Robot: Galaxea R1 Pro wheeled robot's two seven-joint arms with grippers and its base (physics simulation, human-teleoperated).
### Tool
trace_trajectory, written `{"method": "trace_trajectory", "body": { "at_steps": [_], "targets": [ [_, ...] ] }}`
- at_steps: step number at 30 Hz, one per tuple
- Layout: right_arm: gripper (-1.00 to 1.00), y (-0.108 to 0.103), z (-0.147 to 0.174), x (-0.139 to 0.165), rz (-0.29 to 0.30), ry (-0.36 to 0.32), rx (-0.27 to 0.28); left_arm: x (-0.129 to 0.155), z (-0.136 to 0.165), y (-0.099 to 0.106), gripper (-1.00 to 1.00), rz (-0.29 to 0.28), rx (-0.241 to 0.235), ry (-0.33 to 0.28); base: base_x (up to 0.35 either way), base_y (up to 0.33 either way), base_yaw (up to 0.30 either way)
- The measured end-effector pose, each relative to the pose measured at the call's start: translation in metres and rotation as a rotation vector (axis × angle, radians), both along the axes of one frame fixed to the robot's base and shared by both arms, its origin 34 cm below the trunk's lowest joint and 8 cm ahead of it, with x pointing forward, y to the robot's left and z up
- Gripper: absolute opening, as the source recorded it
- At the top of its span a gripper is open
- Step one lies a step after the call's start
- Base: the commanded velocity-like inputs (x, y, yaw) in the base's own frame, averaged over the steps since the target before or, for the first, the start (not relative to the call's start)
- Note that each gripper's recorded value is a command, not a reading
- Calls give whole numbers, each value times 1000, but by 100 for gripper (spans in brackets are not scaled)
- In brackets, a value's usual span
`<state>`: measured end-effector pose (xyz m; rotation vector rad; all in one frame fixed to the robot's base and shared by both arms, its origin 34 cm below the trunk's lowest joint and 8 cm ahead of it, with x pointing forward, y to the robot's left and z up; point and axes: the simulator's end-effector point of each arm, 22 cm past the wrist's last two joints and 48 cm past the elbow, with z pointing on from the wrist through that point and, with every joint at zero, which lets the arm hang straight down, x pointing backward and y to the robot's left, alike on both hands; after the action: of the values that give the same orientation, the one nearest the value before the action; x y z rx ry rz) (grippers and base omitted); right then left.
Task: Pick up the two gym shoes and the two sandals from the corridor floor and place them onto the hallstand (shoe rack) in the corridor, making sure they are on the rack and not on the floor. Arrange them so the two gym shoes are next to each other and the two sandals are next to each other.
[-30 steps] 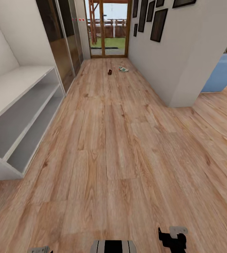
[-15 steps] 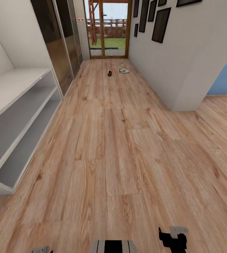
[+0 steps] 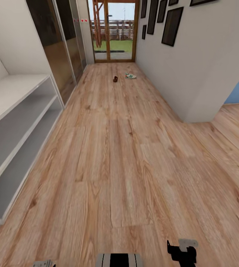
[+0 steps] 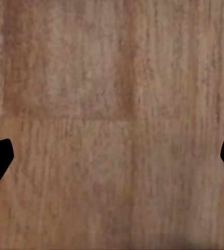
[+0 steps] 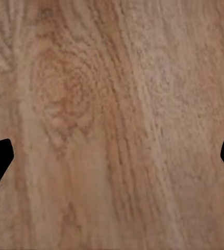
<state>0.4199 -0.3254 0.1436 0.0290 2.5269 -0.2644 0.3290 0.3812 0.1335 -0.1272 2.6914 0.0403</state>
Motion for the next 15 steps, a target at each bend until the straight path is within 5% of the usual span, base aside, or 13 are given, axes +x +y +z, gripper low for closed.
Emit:
{"method": "trace_trajectory", "body": {
  "at_steps": [15],
  "targets": [
    [100, 0, 0, 0, 0, 0, -1, 0, 0, 0, 100, 0, 0, 0, 338, 0, 0]
  ]
}}
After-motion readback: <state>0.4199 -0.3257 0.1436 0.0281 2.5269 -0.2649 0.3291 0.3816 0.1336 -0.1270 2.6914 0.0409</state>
